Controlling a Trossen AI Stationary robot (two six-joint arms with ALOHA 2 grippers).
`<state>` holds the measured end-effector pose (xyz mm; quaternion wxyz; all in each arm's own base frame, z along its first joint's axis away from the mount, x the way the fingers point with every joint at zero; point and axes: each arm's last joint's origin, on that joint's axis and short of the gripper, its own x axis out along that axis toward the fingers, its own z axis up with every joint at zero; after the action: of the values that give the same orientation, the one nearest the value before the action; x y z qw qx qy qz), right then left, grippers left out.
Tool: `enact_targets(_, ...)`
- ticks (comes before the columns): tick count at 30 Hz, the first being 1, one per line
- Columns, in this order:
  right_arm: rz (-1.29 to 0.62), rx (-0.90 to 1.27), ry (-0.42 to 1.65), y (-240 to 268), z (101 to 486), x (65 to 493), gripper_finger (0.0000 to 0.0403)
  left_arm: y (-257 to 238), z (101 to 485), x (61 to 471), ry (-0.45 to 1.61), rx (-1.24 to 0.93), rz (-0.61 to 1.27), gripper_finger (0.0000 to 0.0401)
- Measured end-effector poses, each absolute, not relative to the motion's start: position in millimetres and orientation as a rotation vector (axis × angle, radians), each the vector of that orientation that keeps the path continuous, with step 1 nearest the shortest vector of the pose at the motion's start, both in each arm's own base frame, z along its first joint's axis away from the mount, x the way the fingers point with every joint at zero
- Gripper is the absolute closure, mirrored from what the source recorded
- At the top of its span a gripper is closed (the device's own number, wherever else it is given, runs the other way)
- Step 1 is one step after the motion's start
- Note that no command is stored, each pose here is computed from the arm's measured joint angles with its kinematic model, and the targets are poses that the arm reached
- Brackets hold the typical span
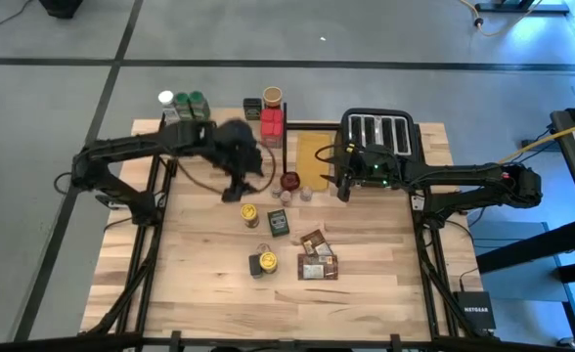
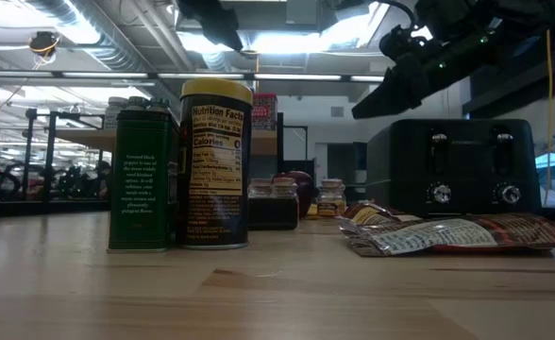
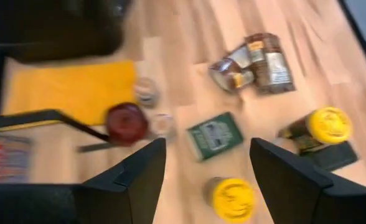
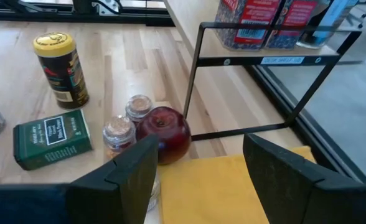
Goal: Shelf spices
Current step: Put the bottom black seasoning can aligned with the other black seasoning can on the shelf
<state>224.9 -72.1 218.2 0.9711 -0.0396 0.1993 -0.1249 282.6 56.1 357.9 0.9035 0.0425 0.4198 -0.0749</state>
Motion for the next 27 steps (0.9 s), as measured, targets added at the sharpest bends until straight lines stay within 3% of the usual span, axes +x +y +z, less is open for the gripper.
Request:
enact_targets(14,-0.221,-0.065,0.392,-71.2,218.7,225.4,0.0162,-51.7,287.9,282.8,0.941,-0.174,-0.130,0.0176)
enact_targets(27,-0.152,-0.087,0.398,-69.3,217.8,225.4,0.0162,-100.7,233.3,285.3,1.026,-0.331,0.014,0.0176)
